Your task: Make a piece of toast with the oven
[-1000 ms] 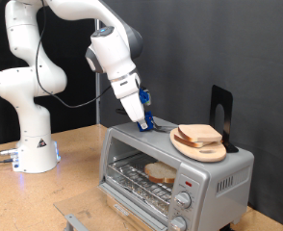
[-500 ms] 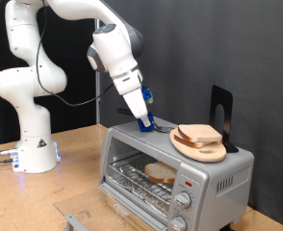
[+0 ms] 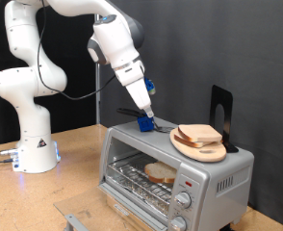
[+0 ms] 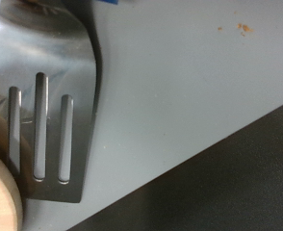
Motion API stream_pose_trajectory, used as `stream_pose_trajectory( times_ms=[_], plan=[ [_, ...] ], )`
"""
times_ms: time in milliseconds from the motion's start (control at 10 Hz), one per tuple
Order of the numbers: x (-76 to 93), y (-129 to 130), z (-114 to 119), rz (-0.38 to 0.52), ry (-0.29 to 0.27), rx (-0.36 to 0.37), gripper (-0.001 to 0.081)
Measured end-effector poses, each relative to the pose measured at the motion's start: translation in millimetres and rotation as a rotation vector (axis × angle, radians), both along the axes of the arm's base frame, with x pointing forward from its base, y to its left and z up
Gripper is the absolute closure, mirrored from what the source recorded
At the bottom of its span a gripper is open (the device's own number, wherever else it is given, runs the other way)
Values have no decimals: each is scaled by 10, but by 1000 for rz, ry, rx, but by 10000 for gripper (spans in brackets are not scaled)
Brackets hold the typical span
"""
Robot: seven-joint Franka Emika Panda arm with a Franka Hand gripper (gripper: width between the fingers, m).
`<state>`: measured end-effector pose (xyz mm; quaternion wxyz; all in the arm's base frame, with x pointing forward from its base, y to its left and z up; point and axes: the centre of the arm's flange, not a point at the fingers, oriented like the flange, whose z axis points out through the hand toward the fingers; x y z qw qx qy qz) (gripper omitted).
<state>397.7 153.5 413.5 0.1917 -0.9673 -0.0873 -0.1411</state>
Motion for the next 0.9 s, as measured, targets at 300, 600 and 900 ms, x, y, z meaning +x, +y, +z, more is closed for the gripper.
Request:
stream_pose_trajectory(
  times_ms=[300, 600, 900],
  plan=[
    [14, -80, 34, -28, -25, 52, 6],
    [-4, -470, 311, -60, -61, 171, 6],
    [-71, -887, 506, -92, -67, 220, 6]
  ],
)
